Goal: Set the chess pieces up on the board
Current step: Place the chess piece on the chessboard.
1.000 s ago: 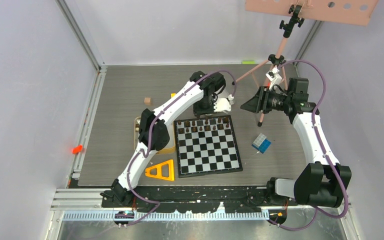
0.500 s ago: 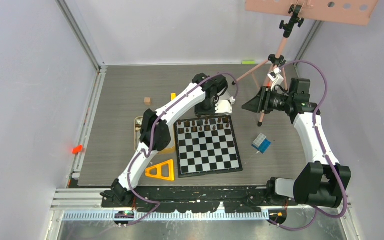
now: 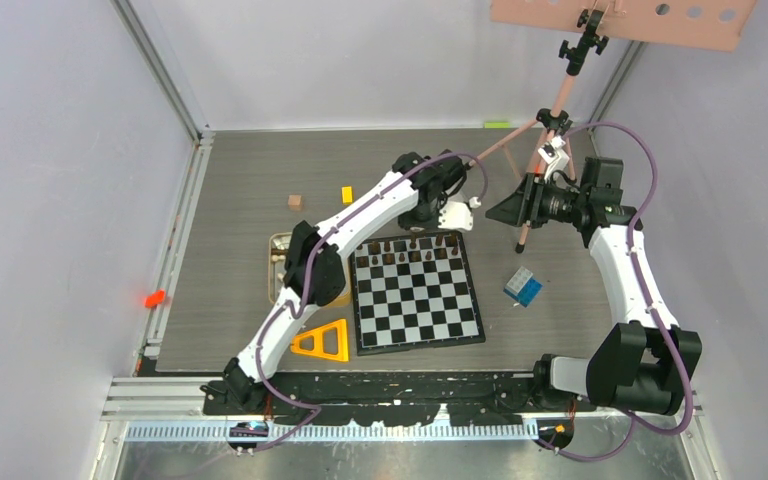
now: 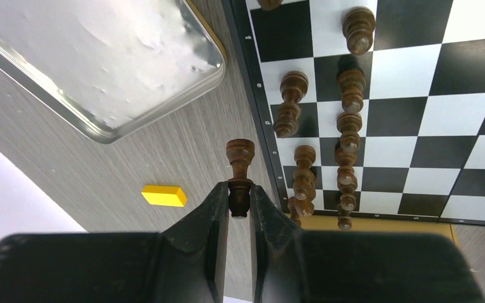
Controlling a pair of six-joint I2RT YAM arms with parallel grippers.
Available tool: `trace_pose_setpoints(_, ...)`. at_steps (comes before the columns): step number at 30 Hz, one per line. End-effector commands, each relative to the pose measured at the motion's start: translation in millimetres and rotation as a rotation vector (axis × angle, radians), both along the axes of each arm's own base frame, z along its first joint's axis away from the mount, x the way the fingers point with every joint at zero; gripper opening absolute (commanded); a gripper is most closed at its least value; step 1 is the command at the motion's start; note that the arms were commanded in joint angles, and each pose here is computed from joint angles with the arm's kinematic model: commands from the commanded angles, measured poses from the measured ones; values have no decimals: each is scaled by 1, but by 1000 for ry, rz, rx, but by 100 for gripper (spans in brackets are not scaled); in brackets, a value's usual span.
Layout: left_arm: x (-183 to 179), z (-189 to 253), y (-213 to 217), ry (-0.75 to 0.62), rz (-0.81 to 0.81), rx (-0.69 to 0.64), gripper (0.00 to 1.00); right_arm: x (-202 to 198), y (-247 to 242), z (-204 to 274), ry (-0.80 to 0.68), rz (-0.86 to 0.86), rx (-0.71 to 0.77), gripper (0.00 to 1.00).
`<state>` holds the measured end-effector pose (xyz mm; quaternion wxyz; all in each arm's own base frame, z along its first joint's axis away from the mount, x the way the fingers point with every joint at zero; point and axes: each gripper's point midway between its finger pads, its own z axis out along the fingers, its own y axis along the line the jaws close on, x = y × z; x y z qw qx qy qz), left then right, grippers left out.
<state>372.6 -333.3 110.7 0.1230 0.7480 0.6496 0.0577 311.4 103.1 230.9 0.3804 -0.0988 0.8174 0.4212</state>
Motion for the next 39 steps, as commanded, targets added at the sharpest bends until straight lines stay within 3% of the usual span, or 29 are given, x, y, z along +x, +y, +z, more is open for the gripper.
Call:
trace_pose_setpoints(1,5,6,-19,-73,-75,0,0,0,-1,5,-35,17,6,52)
trace_pose_setpoints(16,4,0,-47,-143,-214,37,0,0,-17,20,-55,-25,42,51)
trace_pose_setpoints(39,-12,-18,-60,-120,-300,82,6,1,-26,22,-62,-45,48,51)
